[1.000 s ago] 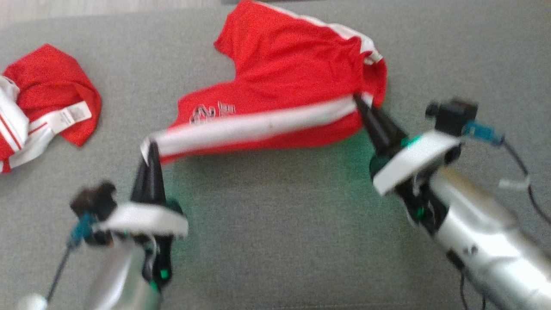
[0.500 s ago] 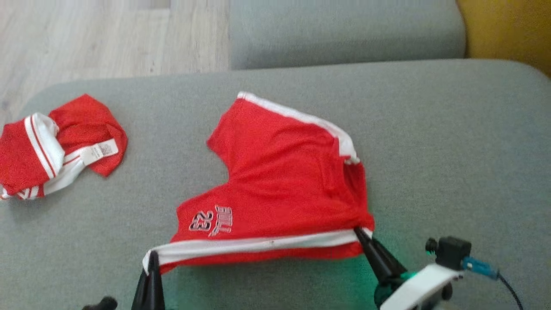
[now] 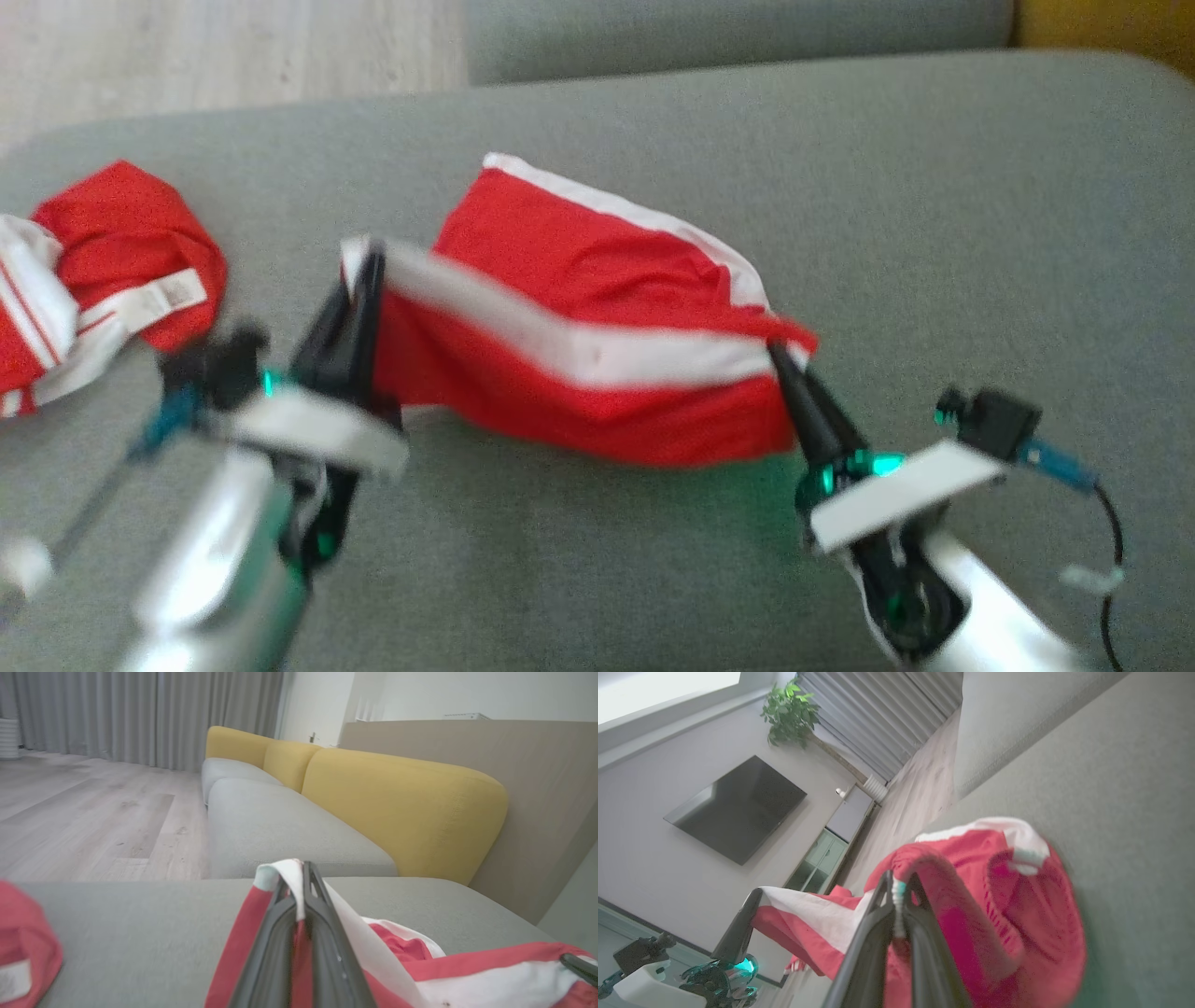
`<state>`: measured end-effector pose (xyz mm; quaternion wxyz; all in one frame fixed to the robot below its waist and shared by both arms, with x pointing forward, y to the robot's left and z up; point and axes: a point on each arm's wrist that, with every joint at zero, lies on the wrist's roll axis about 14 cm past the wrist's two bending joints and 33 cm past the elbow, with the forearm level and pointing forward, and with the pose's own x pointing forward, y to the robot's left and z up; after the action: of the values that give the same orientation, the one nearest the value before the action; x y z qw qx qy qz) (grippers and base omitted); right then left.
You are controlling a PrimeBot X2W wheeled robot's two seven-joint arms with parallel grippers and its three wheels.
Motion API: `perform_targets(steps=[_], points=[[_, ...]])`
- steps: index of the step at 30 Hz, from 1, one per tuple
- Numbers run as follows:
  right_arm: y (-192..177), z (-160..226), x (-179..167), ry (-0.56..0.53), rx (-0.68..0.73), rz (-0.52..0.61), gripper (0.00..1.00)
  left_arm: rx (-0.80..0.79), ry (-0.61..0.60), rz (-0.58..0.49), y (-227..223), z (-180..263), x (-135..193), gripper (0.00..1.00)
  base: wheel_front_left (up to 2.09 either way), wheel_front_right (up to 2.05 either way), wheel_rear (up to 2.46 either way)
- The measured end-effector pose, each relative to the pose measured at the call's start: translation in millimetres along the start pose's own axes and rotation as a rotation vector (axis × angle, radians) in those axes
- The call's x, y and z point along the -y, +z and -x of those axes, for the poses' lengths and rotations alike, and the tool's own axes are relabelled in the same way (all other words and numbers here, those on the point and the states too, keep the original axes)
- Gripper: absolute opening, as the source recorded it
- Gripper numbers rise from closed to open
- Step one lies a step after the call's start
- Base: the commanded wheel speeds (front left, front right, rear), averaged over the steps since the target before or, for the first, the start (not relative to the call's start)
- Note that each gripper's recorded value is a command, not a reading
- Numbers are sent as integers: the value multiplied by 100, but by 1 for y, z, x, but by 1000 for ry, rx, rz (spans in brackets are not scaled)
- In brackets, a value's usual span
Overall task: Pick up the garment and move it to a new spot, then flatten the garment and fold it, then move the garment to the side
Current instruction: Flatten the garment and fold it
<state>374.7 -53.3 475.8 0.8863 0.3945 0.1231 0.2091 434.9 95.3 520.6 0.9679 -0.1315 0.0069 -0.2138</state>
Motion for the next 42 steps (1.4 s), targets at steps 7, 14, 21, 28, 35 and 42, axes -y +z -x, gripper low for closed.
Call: perform_targets(steps=[7, 14, 21, 28, 35, 42], points=[[20, -42, 15, -38, 66, -72, 0, -193, -112, -44, -14, -82, -7, 0, 0, 0, 0], [31, -61, 34, -83, 113, -94, 0, -263, -120, -72, -35, -128, -28, 0, 0, 0, 0], [29, -58, 69, -182, 123, -105, 0, -321, -160, -60, -70, -154, -23, 0, 0, 0, 0], [34, -60, 87, -226, 133, -92, 0, -378, -133, -91, -96, -166, -40, 0, 0, 0, 0], [30, -63, 90, -231, 118, -95, 0, -411, -127, -106, -111, -167, -46, 41, 0, 0, 0], [19, -67, 84, -212, 77, -71, 100, -426, -113, -102, -116, -158, -47, 100, 0, 0, 0]])
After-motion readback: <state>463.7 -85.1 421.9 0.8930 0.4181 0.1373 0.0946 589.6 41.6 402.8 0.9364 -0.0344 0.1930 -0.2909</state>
